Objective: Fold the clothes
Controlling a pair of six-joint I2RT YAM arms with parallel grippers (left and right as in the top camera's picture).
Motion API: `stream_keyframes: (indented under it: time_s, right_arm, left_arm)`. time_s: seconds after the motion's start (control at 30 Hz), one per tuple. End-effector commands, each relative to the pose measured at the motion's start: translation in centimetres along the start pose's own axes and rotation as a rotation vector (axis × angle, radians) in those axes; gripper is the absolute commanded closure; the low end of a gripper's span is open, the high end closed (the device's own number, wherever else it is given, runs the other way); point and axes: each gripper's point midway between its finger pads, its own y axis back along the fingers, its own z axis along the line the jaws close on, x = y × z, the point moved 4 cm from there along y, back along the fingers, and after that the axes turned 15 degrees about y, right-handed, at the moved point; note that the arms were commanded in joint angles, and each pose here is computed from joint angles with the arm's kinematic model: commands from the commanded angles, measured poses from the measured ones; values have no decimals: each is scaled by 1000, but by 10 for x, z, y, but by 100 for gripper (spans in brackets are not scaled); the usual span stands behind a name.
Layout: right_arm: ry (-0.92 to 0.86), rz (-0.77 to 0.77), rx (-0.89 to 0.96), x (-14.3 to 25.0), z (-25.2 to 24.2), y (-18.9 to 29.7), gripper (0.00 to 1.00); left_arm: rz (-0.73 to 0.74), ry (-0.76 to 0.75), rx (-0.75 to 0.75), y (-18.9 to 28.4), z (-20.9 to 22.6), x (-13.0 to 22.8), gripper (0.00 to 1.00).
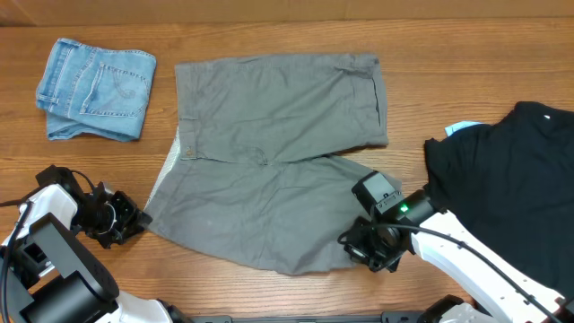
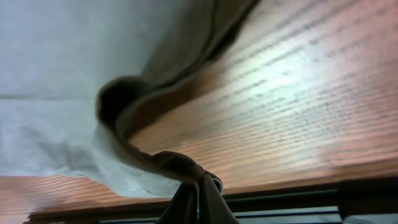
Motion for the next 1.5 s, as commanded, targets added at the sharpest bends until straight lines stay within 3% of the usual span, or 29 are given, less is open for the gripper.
stream_keyframes:
  time_s: [0.0, 0.07, 0.17, 0.27, 0.57, 0.83, 1.07, 1.47]
  right_arm:
    - [38, -54, -12, -6, 6, 9, 96]
    - [38, -53, -12, -6, 6, 9, 96]
    - [38, -54, -11, -6, 6, 9, 96]
    - [37, -61, -5, -7, 5, 9, 96]
    - [18, -98, -11, -19, 4, 24, 96]
    - [13, -304, 130, -36, 7, 100, 96]
    - [22, -458, 118, -38, 22, 168, 96]
    - [39, -617, 27, -36, 40, 231, 96]
  left_arm:
    - [10, 2, -34, -7, 9, 3, 64]
    - [6, 1, -35, -7, 9, 2, 64]
    - [0, 0, -40, -7, 10, 1, 73]
    - [9, 4, -44, -7, 10, 3, 96]
    - [5, 15, -35, 15, 1, 3, 96]
    - [-169, -46, 37, 108, -31, 13, 96]
    - [-378, -115, 108, 186, -44, 46, 96]
    - [-495, -143, 124, 217, -37, 81, 96]
